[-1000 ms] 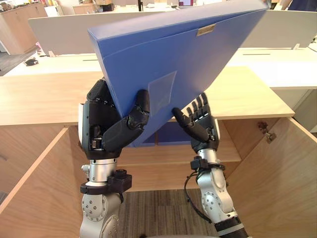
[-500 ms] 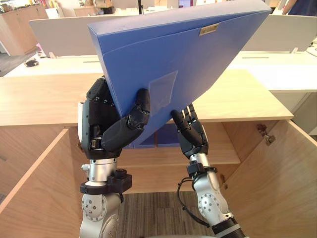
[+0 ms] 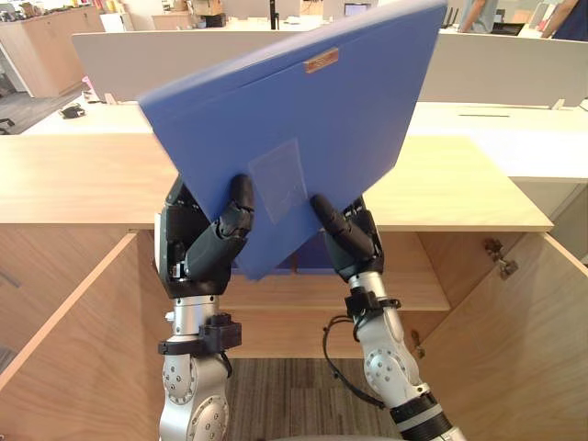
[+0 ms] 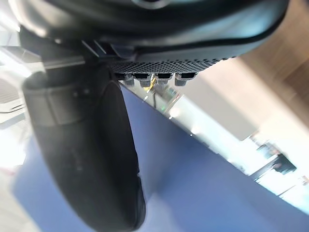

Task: Walk over to the cabinet, pick up the folder, carry it to the office cabinet, place the folder inside the office cabinet, then close the office cabinet door

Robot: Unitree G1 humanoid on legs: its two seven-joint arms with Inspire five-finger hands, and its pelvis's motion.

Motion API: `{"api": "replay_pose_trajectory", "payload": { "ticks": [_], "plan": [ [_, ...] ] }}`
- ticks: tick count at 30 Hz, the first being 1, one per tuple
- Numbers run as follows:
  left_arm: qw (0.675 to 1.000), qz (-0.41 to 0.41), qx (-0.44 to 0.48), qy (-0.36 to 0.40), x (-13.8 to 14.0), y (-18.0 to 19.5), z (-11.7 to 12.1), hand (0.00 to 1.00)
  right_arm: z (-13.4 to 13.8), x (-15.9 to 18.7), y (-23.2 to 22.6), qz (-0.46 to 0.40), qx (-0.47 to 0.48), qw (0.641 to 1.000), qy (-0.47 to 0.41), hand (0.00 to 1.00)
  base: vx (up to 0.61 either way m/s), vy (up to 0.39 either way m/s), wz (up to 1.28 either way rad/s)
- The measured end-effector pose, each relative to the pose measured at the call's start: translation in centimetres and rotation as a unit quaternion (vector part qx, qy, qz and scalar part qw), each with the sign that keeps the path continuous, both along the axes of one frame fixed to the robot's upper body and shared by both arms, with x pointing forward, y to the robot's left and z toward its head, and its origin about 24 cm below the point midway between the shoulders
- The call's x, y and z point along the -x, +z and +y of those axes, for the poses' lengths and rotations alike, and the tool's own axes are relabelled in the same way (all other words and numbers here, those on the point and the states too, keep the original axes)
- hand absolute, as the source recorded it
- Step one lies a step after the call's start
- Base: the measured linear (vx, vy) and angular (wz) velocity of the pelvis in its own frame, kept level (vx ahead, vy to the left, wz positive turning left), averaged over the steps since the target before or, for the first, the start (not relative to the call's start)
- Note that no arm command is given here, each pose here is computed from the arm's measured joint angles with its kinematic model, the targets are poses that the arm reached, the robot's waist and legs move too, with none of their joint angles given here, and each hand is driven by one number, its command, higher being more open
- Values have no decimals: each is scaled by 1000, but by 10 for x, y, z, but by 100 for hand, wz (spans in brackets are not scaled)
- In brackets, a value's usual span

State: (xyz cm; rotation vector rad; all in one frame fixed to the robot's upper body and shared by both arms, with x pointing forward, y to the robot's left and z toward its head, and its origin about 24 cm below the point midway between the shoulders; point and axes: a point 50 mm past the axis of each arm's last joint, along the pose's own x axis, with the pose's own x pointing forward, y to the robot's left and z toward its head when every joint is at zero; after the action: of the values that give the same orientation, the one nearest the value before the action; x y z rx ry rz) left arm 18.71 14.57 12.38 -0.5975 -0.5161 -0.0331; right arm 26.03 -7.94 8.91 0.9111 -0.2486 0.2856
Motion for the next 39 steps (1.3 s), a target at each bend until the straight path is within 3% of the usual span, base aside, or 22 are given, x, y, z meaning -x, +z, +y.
{"api": "replay_pose_trajectory", "payload": {
  "ticks": [8,16,17,22,29,34,39],
  "plan": [
    [995,46,83,11,-2,-24,8,0,-3,-5,19,-38,-19,999,-14,0,0,0,0],
    [990,105,89,1,0,-49,7,0,3,-3,29,-66,-19,998,1,0,-2,6,6],
    [991,106,85,-4,1,-50,6,100,3,-5,32,-72,-17,997,-2,0,-3,10,3],
    [992,108,71,0,3,-51,8,100,-2,-7,37,-89,10,996,-21,0,0,0,0],
    [984,151,-2,93,10,-66,40,100,-23,-4,47,-123,54,988,-77,0,6,2,7],
    [940,283,-25,191,38,-116,83,100,-54,5,59,-156,102,971,-152,0,9,2,3],
    [897,379,-20,227,66,-153,101,100,-75,10,55,-151,168,953,-204,0,0,0,0]
  ]
}}
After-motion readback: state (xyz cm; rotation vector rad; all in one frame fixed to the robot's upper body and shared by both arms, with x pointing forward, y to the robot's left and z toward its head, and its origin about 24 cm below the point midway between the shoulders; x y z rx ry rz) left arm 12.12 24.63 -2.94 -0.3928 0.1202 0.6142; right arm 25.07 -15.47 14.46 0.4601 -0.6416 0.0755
